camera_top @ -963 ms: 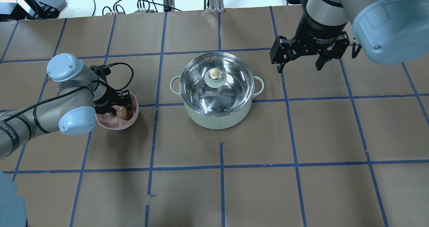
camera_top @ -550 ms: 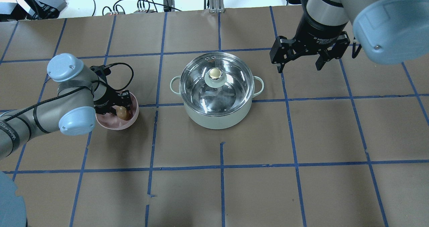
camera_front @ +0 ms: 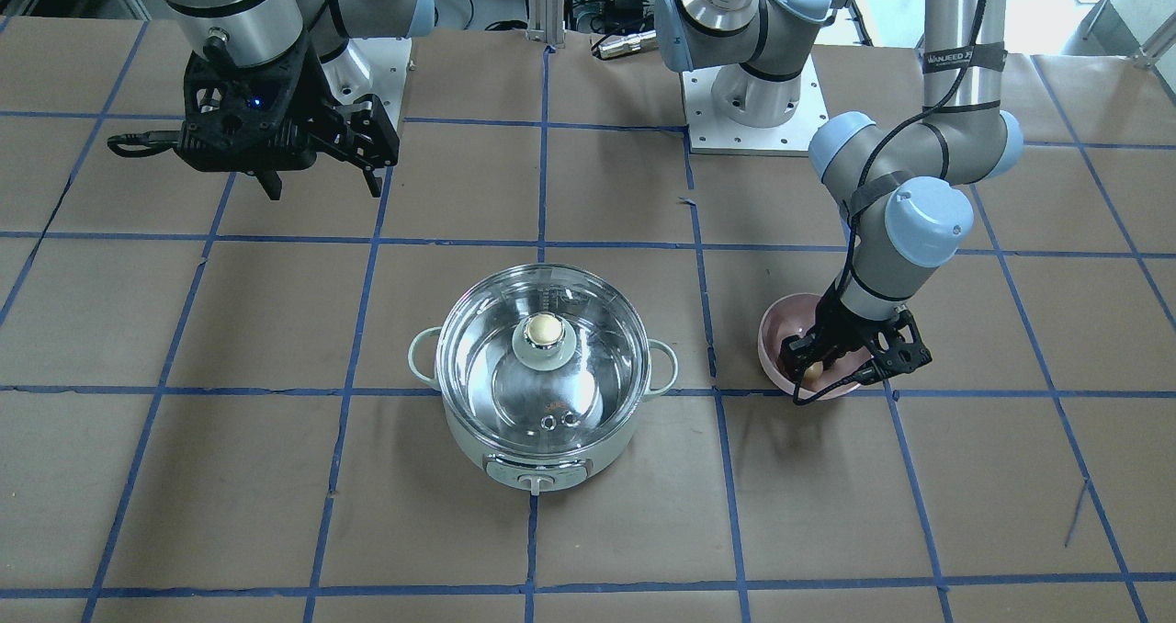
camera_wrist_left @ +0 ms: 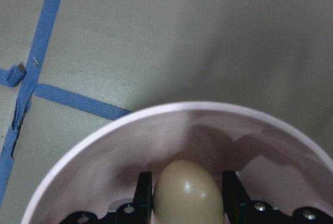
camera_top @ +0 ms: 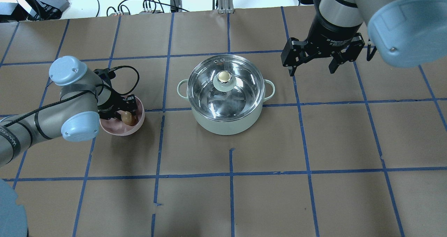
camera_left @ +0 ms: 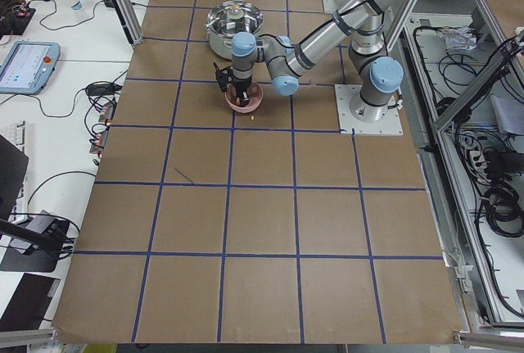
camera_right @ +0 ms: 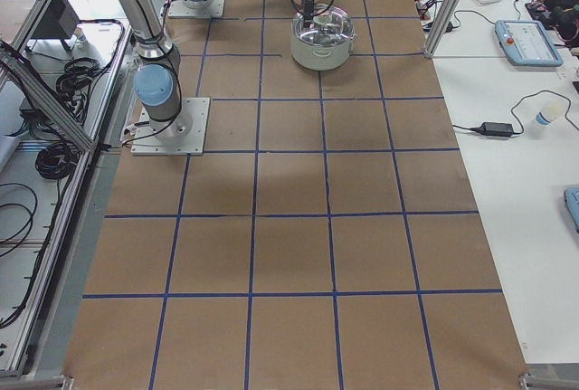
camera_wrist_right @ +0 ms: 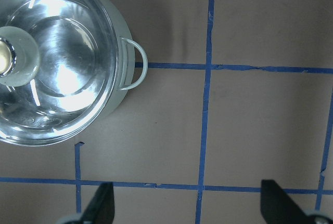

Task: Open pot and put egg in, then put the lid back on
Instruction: 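Lift the egg out of the pink bowl with the left gripper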

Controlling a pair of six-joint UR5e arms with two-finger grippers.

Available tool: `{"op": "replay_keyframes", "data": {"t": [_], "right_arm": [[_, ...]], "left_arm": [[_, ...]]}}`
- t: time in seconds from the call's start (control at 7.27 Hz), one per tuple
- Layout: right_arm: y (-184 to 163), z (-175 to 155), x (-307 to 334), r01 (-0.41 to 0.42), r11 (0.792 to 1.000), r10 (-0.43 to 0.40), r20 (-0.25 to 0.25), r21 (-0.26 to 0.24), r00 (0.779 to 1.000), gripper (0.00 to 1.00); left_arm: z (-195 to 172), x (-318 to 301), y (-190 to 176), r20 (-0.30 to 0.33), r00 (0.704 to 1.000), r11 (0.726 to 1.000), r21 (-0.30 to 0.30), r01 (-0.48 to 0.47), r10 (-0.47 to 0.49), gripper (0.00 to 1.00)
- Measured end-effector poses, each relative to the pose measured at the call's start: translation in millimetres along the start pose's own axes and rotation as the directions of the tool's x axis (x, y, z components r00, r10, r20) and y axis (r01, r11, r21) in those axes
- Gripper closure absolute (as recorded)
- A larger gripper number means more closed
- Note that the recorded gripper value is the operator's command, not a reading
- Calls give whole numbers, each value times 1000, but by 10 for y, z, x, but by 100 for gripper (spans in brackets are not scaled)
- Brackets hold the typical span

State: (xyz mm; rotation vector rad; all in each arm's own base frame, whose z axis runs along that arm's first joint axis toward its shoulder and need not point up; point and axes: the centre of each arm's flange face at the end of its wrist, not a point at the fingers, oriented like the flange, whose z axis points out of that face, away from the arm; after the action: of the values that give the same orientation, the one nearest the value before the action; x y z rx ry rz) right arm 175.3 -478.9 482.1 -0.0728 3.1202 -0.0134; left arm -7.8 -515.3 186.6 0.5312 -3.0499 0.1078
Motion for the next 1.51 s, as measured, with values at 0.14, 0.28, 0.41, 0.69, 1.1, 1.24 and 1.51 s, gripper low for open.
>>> {"op": "replay_keyframes", "data": {"t": [0.14,0.28,0.41,0.69,1.1,1.24,1.51], "right_arm": [[-1,0,2,0,1000,0,0,0,1000,1],[-1,0,3,-1,1000,1,0,0,1000,1],[-1,0,3,-1,1000,1,0,0,1000,1],[-1,0,3,-1,1000,1,0,0,1000,1],[-1,0,3,-1,1000,1,0,0,1000,1],[-1,0,3,-1,1000,1,0,0,1000,1],[-1,0,3,-1,1000,1,0,0,1000,1]], "left_arm": [[-7,1,-8,0,1000,1000,2,-3,3,83],[-19,2,-19,1,1000,1000,6,-8,8,84],[-34,3,-26,1,1000,1000,9,-10,10,84],[-85,11,-25,-1,1000,1000,14,-13,13,85],[-266,51,-25,-3,1000,1000,12,-17,17,85],[-404,92,-60,-5,1000,1000,5,-23,23,85],[-726,219,-123,-10,999,999,-5,-41,41,85]]}}
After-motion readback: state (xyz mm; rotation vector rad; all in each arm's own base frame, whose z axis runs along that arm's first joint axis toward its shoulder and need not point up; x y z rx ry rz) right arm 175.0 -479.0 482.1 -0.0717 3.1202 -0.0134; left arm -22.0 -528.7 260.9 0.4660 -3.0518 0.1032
